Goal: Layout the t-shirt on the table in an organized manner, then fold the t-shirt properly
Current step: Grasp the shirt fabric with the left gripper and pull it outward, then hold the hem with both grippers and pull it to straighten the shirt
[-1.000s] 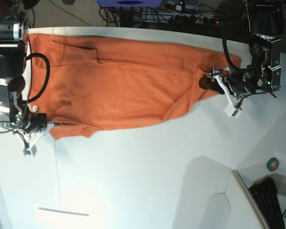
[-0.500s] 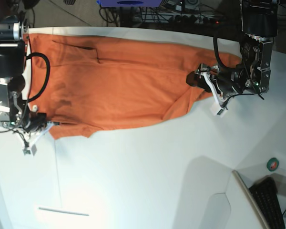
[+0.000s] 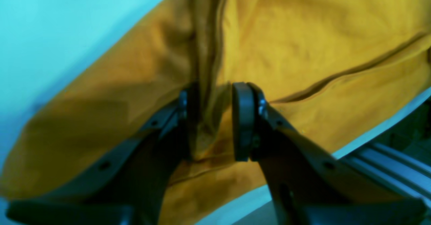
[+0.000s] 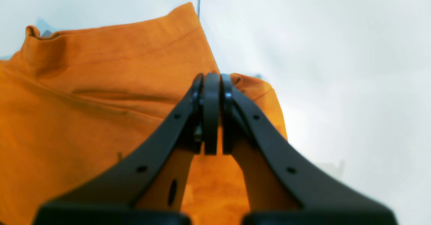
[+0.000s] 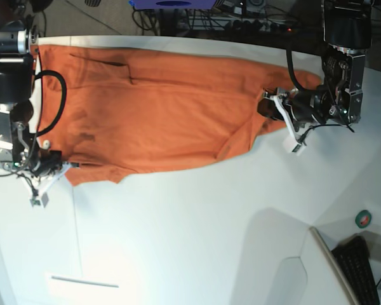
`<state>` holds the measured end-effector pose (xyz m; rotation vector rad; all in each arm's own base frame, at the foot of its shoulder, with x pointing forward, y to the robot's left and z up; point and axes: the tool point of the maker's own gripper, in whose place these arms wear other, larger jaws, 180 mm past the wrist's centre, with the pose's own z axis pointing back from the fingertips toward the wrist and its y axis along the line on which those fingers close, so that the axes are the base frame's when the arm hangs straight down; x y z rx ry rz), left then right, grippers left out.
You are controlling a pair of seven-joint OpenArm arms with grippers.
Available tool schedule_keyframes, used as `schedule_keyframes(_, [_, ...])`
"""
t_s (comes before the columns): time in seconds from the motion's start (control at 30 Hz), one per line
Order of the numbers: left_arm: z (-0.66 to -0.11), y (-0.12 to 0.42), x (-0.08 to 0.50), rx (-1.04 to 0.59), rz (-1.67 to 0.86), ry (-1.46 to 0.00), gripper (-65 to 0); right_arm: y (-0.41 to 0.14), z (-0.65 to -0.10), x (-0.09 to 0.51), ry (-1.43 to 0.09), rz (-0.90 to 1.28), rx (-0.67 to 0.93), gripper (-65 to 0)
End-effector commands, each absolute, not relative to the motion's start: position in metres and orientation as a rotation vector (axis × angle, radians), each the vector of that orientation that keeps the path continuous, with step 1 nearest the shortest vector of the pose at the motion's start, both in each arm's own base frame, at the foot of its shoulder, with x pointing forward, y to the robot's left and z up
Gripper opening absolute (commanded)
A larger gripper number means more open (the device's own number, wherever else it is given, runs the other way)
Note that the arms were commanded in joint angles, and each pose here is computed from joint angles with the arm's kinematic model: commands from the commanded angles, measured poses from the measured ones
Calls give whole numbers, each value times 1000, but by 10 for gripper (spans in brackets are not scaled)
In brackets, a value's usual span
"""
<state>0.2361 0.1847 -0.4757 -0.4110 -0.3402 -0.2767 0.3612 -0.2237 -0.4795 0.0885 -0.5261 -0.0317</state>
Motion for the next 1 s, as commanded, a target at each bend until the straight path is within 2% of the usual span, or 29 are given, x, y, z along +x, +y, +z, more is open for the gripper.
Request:
schedule_keyframes(0.0, [-466, 188, 247, -406, -285, -380, -489, -230, -462, 379, -588, -34, 83, -650])
schedule_keyframes(0.47, [-467, 202, 241, -377, -290, -359, -502, -230, -462, 379, -588, -36, 82, -650])
schedule_keyframes(0.57, [-467, 202, 240, -377, -290, -358, -573, -230, -462, 379, -588, -34, 82, -650])
schedule_keyframes(0.63, [-467, 201, 241, -377, -292, -358, -650, -230, -462, 379, -588, -34, 82, -650])
schedule_keyframes(0.87, [-439, 202, 263, -338, -347, -445, -650, -230, -462, 379, -588, -36, 82, -650])
schedule_keyframes(0.97, [-428, 216, 276, -275, -274, -474, -650, -230, -462, 379, -588, -36, 82, -650])
